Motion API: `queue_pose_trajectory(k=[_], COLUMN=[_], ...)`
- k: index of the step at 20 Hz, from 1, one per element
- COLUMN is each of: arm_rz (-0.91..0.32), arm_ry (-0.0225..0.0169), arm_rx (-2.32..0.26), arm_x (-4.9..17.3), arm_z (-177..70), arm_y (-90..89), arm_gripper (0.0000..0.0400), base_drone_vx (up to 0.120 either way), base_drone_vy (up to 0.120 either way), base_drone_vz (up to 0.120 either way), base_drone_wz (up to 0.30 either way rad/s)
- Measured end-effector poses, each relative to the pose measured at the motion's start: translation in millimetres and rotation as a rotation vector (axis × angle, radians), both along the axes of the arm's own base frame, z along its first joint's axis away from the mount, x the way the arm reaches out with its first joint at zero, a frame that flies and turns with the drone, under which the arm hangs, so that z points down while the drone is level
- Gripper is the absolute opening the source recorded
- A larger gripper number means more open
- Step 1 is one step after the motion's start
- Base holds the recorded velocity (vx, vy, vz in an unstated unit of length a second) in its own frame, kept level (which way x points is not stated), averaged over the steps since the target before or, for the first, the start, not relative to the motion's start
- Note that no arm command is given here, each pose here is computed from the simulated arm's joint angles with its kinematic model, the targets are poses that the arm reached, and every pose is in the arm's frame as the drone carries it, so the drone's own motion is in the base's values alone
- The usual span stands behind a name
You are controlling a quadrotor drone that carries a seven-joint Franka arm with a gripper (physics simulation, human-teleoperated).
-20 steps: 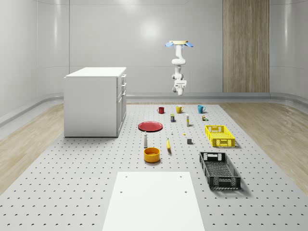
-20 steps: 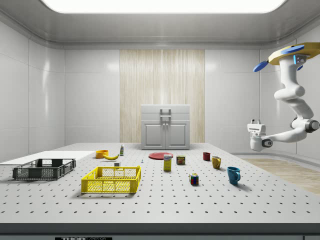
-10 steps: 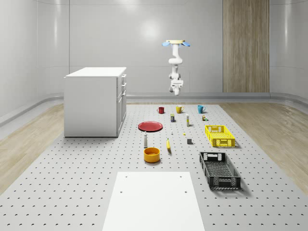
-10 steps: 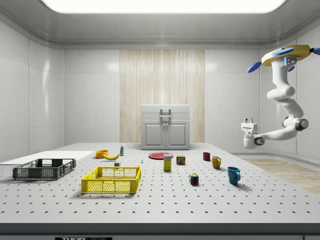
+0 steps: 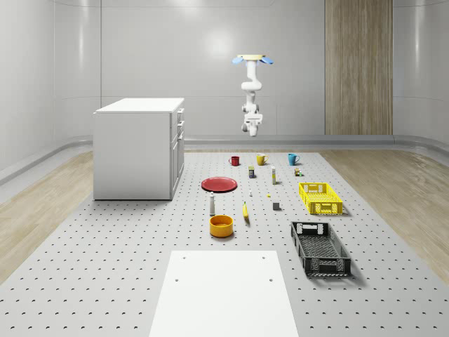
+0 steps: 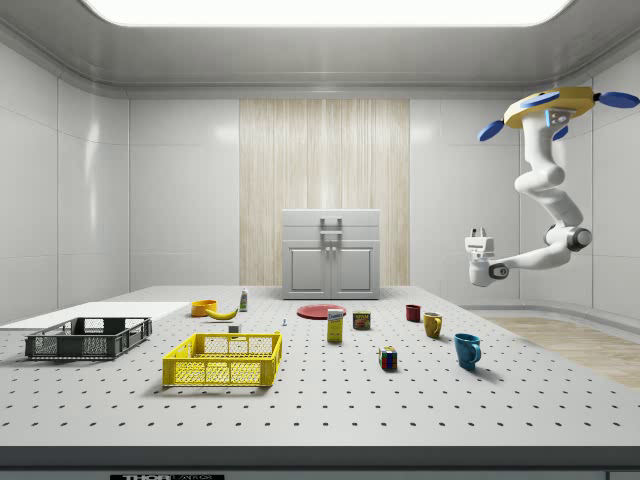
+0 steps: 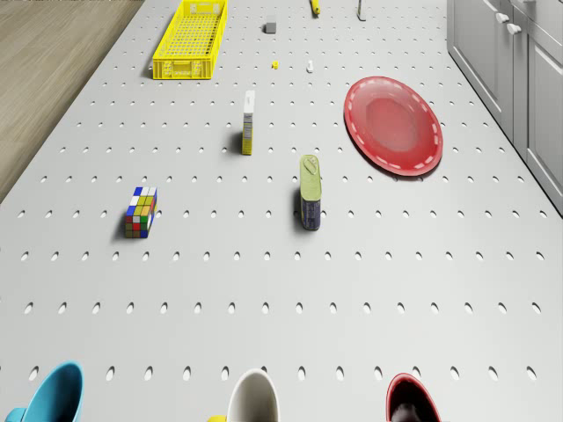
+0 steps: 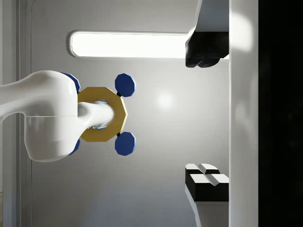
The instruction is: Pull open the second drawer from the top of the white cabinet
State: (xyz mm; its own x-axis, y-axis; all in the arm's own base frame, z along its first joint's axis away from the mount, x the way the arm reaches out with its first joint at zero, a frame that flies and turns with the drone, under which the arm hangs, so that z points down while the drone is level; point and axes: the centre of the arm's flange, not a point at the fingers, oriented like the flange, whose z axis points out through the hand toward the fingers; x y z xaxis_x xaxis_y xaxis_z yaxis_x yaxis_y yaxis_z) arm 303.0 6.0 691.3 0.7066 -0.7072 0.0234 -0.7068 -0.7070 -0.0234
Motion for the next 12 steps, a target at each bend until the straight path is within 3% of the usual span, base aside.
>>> queue_pose_trajectory(k=[4, 12], arm_rz=[0.0, 0.0], arm_ry=[-0.003, -0.0091], arm_rx=[0.0, 0.0], arm_x=[-0.3, -0.9], arm_z=[0.0, 0.0], arm_y=[0.0, 0.0], arm_gripper=[0.03, 0.03], base_drone_vx=[0.12, 0.12], base_drone_vy=[-0.12, -0.12], base_drone_vz=[0.1, 0.0], base_drone_wz=[0.0, 0.0])
